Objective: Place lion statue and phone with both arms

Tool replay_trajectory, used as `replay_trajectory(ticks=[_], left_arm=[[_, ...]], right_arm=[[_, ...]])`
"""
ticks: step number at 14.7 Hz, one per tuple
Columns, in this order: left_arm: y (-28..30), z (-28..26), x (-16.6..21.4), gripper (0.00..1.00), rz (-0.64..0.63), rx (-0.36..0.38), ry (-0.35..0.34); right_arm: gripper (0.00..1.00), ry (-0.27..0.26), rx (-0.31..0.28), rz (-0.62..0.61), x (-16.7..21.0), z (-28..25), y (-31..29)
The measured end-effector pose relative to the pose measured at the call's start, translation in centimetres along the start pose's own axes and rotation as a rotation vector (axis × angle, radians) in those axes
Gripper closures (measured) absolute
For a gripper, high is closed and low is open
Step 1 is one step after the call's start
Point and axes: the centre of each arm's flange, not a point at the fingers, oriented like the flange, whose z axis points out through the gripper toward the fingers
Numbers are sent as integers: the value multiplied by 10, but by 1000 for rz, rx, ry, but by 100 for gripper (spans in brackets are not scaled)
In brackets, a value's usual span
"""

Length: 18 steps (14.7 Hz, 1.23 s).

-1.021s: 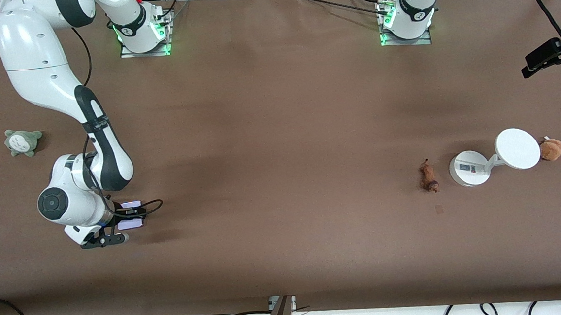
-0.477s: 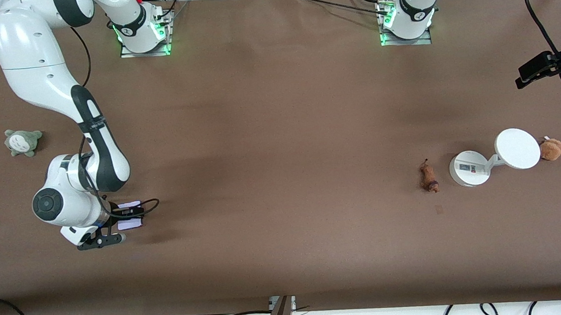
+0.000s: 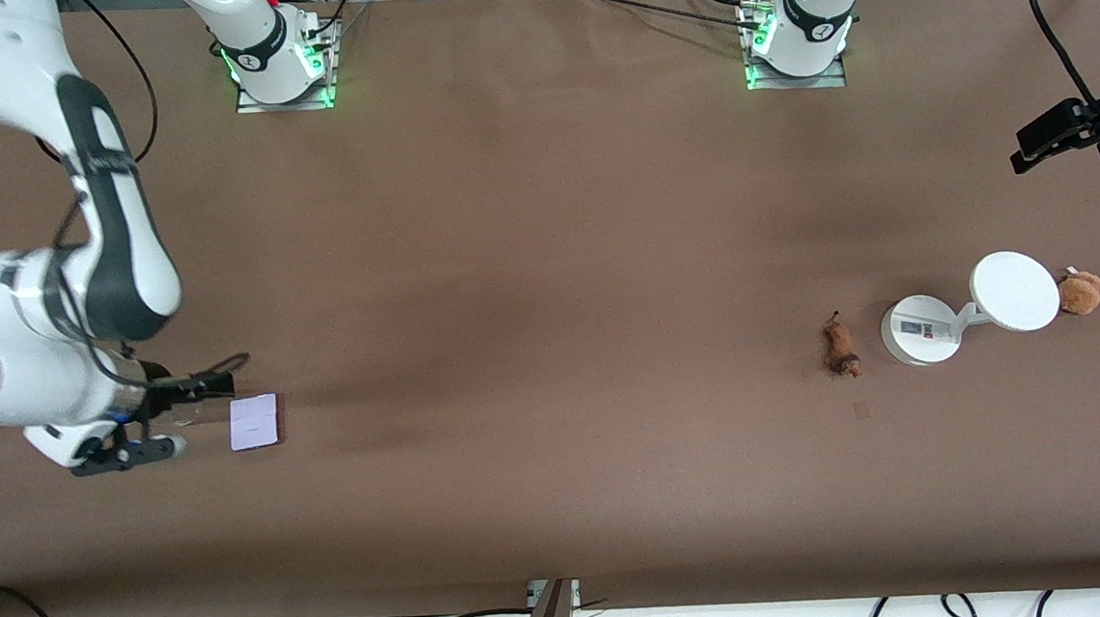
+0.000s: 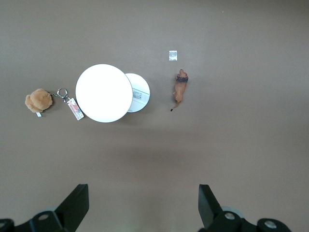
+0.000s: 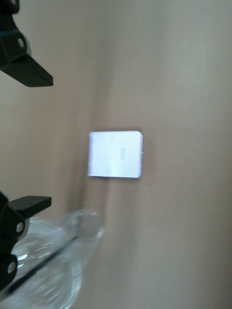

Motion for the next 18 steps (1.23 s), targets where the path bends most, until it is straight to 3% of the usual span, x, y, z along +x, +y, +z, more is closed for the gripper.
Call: replay_trajectory(ticks=[7, 10, 15, 18], left_arm=[[24, 0, -2, 0, 44, 1, 1], [23, 0, -2, 0, 42, 1, 1], [22, 0, -2, 0, 40, 1, 1], [22, 0, -2, 0, 40, 1, 1]], right_arm=[[0, -113, 7, -1, -102, -148, -9], [0, -126, -10, 8, -147, -197, -9], [0, -179, -29, 17, -161, -197, -6], [0, -173, -31, 16, -158, -193, -6]])
